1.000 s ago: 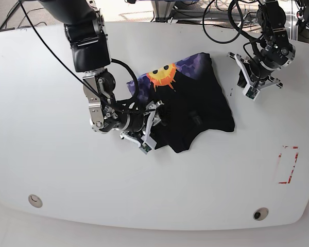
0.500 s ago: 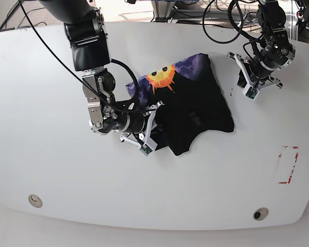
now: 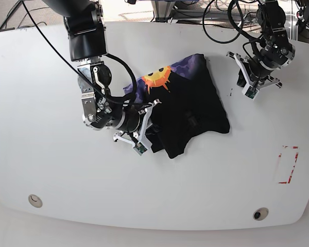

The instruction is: Layout the t-shirt on the table in an organized manner, then fold the t-shirt properly

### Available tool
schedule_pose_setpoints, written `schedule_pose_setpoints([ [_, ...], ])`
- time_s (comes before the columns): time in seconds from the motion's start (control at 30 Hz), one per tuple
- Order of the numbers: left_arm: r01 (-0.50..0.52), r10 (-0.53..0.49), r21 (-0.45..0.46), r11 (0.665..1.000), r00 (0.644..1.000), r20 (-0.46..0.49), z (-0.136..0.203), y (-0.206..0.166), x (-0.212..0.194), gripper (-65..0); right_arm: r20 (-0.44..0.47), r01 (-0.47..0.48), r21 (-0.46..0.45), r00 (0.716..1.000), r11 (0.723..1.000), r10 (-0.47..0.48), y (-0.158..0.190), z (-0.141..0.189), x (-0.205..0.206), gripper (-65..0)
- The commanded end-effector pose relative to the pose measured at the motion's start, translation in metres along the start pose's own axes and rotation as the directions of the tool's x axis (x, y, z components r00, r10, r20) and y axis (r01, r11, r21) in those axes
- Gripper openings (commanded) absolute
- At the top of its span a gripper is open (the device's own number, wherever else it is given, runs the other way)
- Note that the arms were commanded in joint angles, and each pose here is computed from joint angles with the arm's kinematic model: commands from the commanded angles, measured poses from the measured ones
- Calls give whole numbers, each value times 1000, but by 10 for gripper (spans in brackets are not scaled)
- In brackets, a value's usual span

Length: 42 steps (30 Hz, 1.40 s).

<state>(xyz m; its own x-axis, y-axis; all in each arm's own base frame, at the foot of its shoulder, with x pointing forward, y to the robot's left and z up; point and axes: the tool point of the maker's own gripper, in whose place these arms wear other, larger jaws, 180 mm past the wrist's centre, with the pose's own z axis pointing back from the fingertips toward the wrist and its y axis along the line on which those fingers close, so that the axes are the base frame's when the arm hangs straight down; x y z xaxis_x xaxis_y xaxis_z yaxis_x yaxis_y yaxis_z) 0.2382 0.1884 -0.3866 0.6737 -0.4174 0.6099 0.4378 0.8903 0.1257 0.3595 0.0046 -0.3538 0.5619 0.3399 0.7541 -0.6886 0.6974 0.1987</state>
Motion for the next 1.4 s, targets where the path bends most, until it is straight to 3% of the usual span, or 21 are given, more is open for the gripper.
schedule_pose_setpoints([
  [0.0, 6, -7, 10, 1000, 999, 38, 3, 4, 10, -633, 54, -19, -12, 998, 1000, 19, -6, 8, 17, -607],
  [0.33, 7, -7, 8, 1000, 999, 38, 3, 3, 10, -633, 77, 45, -87, 996, 995, -39, -40, 26, 11, -607],
  [0.5, 7, -7, 8, 1000, 999, 38, 3, 3, 10, -633, 48, 92, -81, 995, 992, -89, -47, 20, -4, -607],
  [0.73, 7, -8, 9, 1000, 999, 39, 3, 4, 11, -633, 95, 42, -93, 995, 995, -33, -39, 32, 12, -607],
  [1.07, 7, -8, 9, 1000, 999, 39, 3, 4, 11, -633, 90, 85, -81, 993, 993, -78, -40, 24, -2, -607],
  [1.37, 7, -8, 9, 1000, 999, 39, 3, 4, 11, -633, 140, 0, -128, 990, 992, 18, -35, 51, 19, -607],
])
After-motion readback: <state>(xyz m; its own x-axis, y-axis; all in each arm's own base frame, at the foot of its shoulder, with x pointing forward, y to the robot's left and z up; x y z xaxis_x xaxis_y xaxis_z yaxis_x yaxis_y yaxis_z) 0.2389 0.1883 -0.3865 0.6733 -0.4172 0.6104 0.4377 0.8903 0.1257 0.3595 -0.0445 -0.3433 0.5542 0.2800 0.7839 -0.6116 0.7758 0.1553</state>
